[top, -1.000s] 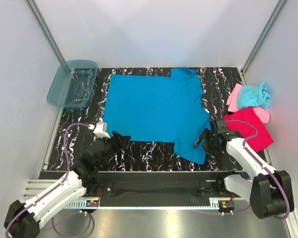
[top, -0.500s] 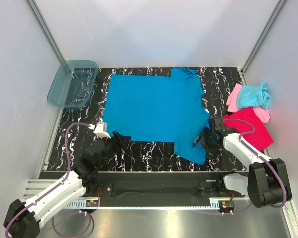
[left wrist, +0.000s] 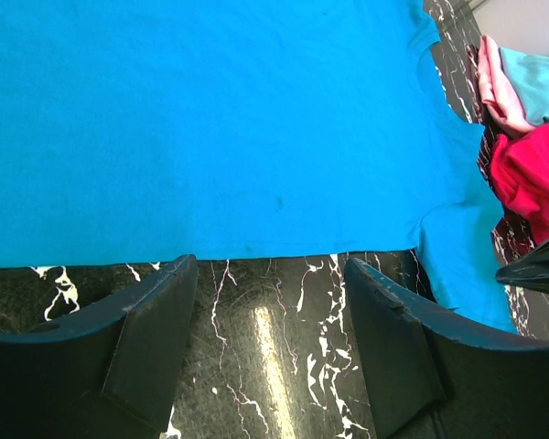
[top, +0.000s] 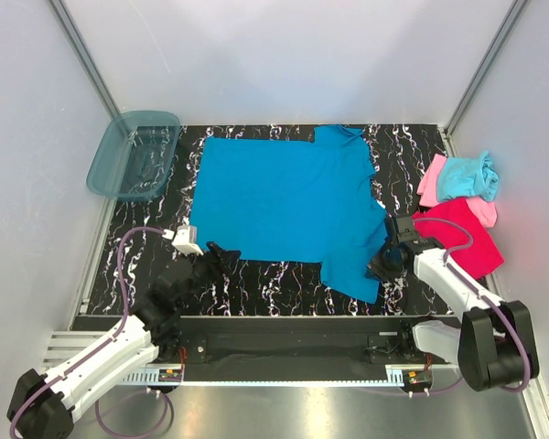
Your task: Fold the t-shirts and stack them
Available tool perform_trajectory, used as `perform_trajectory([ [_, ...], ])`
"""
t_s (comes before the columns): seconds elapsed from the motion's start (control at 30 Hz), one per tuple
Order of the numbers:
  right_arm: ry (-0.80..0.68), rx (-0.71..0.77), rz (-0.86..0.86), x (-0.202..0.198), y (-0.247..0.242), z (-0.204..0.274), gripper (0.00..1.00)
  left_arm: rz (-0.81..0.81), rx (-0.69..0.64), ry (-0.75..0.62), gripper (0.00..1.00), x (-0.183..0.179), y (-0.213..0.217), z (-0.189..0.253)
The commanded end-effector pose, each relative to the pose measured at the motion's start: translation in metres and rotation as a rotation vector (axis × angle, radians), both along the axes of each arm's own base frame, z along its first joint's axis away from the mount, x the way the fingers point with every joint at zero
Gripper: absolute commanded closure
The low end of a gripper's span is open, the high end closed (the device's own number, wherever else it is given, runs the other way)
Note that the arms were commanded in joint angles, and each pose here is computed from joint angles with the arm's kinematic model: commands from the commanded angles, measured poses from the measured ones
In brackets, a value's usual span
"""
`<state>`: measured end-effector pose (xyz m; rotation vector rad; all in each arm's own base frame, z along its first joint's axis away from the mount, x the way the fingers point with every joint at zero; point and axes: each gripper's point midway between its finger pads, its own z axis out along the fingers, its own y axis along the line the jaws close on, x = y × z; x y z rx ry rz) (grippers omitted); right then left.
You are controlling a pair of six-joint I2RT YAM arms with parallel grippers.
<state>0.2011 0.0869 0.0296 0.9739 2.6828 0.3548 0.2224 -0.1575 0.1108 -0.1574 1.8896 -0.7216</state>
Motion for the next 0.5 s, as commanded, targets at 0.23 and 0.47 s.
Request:
perform_trajectory([
  [0.23, -0.097, -0.027, -0.01, 0.008, -0.006, 0.034, 0.75, 0.013, -0.021, -0.032, 0.3, 0.005, -0.001, 0.012],
  [0.47, -0.062, -0.08, -0.022, 0.002, -0.016, 0.025, 0.29, 0.023, -0.023, -0.04, 0.3, 0.004, 0.002, 0.014],
])
